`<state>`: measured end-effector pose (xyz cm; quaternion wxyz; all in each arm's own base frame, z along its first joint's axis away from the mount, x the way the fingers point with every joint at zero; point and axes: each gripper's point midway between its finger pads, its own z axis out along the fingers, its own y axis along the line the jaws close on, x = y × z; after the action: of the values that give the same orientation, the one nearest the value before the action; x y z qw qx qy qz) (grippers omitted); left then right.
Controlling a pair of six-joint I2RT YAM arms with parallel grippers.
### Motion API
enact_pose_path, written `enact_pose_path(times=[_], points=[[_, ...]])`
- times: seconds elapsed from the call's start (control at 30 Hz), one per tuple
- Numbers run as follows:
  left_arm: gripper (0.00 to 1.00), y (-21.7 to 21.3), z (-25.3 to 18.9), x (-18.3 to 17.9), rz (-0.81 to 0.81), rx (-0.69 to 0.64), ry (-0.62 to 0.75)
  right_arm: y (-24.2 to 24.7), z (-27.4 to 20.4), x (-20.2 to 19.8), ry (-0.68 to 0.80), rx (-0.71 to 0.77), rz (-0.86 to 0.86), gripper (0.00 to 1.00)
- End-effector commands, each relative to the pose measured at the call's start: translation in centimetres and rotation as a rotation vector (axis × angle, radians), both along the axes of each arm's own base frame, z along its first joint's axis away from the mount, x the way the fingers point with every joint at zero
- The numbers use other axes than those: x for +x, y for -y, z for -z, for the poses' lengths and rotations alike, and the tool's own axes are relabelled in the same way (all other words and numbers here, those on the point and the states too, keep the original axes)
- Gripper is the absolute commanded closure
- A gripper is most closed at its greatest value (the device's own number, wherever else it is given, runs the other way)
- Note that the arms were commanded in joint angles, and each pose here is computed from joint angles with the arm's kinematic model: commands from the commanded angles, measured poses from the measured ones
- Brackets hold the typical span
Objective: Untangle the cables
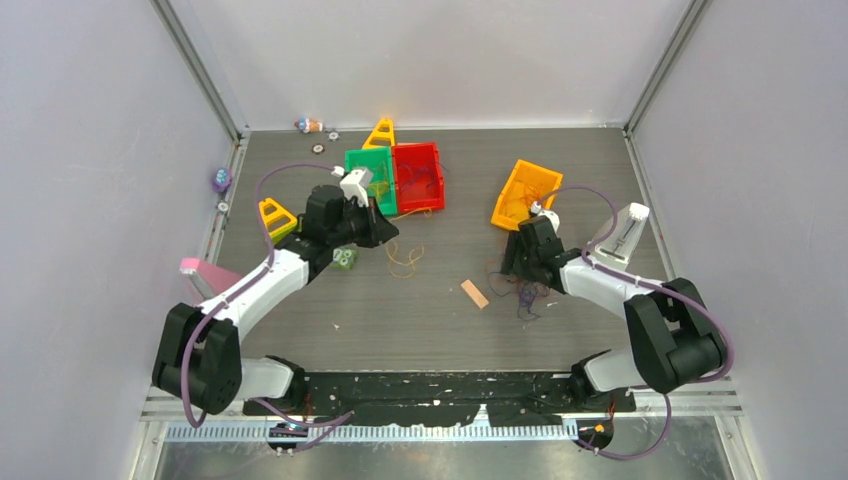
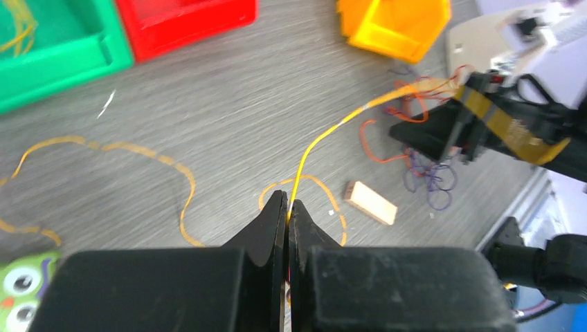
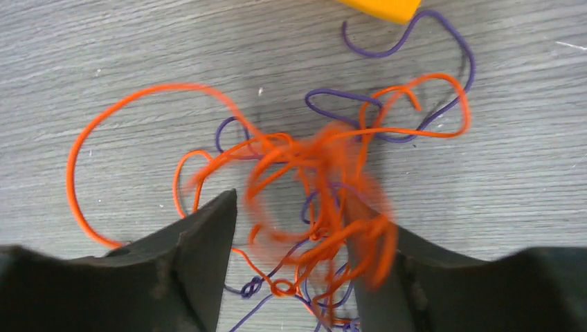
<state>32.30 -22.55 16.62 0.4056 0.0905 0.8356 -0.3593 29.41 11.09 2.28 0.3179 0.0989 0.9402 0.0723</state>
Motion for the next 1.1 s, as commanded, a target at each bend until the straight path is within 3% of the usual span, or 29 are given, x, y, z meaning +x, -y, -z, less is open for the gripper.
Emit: enact_pose_path(times=[0.0,0.07,0.23,0.33,0.47,0.5,0.53,0.6,0.7,0.97,1.07], points=[[0.99,-3.1,3.0,0.2,-0.132,0.148,-0.1,-0.6,-2.1,0.8,0.088,0.055,-0.003,0.24],[0.92,-4.4,3.9,0.4,-0.193,0.207,-0.128,-1.0,-3.0,0.9,0.122,0.079,-0.026,0.16],[0.83,-7.7,5.6,1.6,-0.338,0.358,-0.129,-1.7,-4.7,0.9,0.182,0.11,-0.086,0.08],[0.92,-7.3,7.0,2.4,-0.325,0.379,-0.161,-2.2,-5.5,0.9,0.202,0.128,-0.118,0.02],[1.0,-5.8,8.6,3.0,-0.286,0.356,-0.222,-3.9,-7.6,0.8,0.24,0.178,-0.207,0.04],[0.95,-5.5,8.7,3.0,-0.28,0.347,-0.226,-4.3,-8.3,0.6,0.254,0.192,-0.231,0.05],[0.83,-5.4,8.7,3.0,-0.281,0.342,-0.223,-4.8,-9.1,0.7,0.272,0.195,-0.255,0.05],[0.44,-5.4,8.5,2.7,-0.278,0.334,-0.21,-5.7,-10.3,0.6,0.289,0.217,-0.301,0.05],[0.02,-4.6,7.9,2.1,-0.25,0.312,-0.193,-7.0,-11.4,0.6,0.3,0.249,-0.354,0.05],[0.0,-1.9,10.1,1.1,-0.152,0.354,-0.28,-8.7,-12.8,1.2,0.298,0.267,-0.394,0.03],[0.05,-1.3,11.1,0.9,-0.127,0.387,-0.315,-8.8,-13.4,1.3,0.297,0.256,-0.391,0.0]])
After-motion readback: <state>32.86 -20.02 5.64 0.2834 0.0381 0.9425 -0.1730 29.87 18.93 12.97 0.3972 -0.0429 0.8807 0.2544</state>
